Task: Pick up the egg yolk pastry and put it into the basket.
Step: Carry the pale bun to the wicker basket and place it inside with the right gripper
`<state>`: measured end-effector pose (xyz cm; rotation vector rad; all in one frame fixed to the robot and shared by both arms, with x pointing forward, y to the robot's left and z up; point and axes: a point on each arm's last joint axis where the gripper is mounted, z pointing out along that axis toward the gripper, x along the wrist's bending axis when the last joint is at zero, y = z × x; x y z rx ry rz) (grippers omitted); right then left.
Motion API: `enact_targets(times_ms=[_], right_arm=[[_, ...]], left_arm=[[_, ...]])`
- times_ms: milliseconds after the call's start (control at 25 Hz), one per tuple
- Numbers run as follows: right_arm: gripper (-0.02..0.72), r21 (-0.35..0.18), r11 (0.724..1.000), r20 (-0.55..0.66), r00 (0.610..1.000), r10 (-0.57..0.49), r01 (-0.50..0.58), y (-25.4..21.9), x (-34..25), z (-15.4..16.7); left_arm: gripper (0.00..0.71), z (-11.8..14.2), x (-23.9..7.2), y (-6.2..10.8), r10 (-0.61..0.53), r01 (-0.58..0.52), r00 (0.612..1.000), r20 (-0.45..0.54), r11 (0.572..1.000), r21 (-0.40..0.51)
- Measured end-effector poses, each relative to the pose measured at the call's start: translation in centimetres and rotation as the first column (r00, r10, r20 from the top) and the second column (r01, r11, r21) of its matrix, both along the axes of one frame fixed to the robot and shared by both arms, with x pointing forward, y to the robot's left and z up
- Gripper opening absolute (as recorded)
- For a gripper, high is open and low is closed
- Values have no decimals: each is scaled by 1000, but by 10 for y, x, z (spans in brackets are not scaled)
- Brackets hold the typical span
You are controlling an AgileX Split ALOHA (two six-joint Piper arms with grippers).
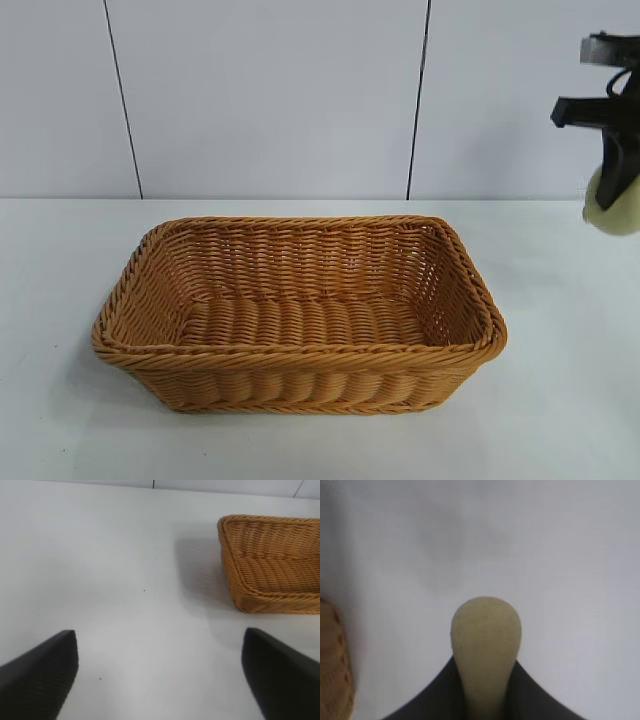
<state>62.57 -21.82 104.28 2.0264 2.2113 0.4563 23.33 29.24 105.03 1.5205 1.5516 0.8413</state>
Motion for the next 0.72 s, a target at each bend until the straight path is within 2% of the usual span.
enact_targets(times_ms=[160, 400, 720], right_arm=[[108, 16, 991, 18, 991, 132, -132, 60, -15, 1], [108, 47, 959, 61, 959, 276, -279, 139, -40, -11], [108, 28, 936, -25, 936, 352, -351, 191, -47, -81]], left_arm=[[643, 0, 0, 0, 0, 0, 1000, 0, 1000, 0], [643, 0, 0, 0, 0, 0, 1000, 0, 1000, 0], [643, 0, 0, 0, 0, 0, 1000, 0, 1000, 0]])
